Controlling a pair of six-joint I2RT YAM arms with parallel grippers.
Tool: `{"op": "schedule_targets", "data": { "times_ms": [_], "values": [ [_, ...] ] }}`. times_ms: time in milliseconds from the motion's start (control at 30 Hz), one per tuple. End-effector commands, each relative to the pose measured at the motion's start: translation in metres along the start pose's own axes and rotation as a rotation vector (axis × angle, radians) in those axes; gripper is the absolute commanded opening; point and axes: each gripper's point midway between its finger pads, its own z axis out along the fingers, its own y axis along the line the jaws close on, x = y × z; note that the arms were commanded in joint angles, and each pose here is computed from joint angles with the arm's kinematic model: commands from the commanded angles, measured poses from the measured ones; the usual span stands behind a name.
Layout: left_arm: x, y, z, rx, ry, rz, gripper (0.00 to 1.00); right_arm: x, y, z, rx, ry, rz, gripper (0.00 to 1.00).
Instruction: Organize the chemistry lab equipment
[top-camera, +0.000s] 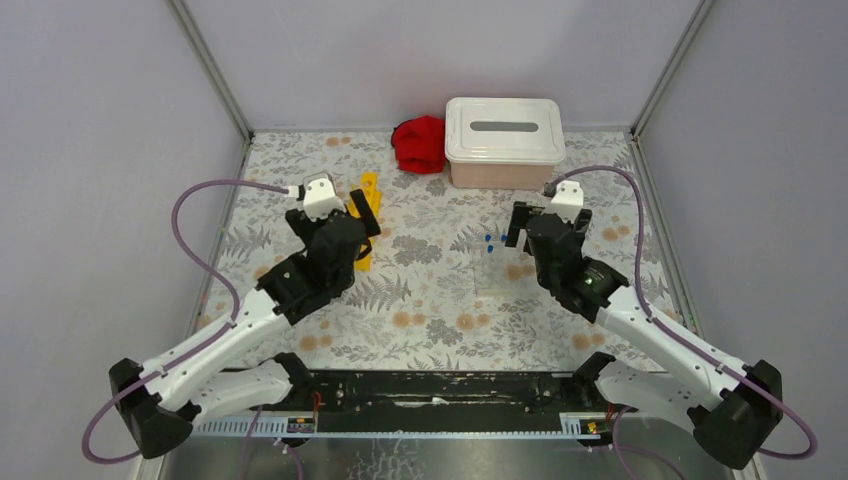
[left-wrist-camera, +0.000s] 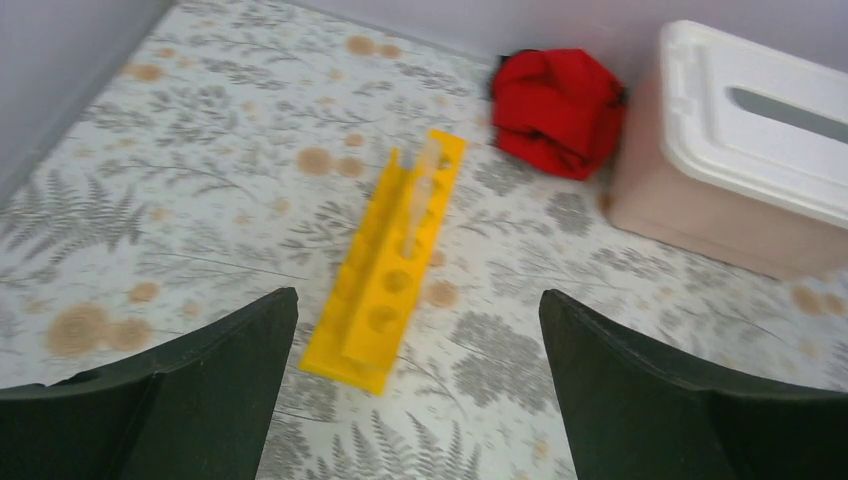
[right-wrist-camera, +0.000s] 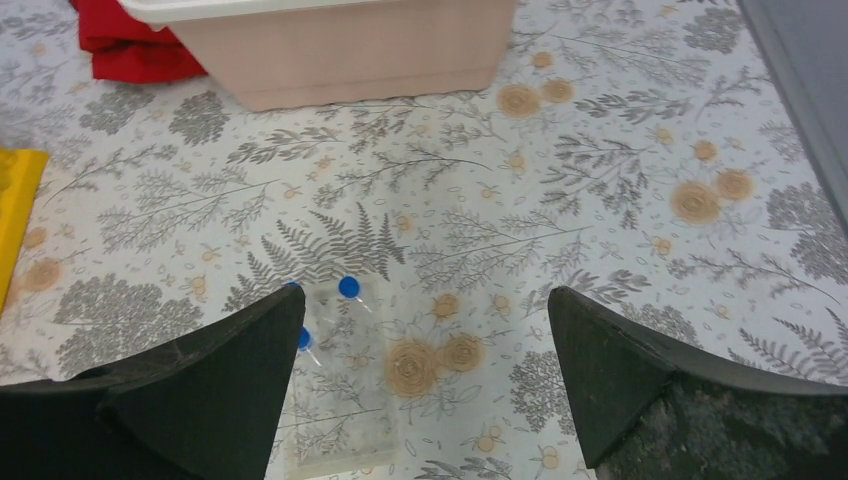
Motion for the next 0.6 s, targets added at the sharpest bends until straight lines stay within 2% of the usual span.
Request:
{"op": "schedule_targets", "data": {
  "times_ms": [0, 100, 267, 467, 567],
  "values": [
    [-0.001, 0.033, 0.033, -0.133, -0.019, 0.058, 0.99, -0.009, -0.025, -0.008, 0.104, -0.07, 0.059, 1.0],
    [0.005, 0.058, 0.061, -0.175, 0.006, 0.066, 0.99, -0.014, -0.03, -0.012, 0.116, -0.093, 0.071, 1.0],
    [0.008, 0.108, 0.094, -0.191, -0.032, -0.022, 0.99, -0.014, -0.039, -0.011, 0.168, -0.108, 0.047, 1.0],
    [0.026, 0.169, 0.101, -0.259, -0.069, -0.058, 0.99, -0.013, -0.047, -0.009, 0.225, -0.124, 0.038, 0.99],
    [0.032, 0.182, 0.098, -0.25, -0.103, -0.062, 0.99, -0.014, -0.052, -0.008, 0.255, -0.136, 0.042, 1.0]
  ]
}}
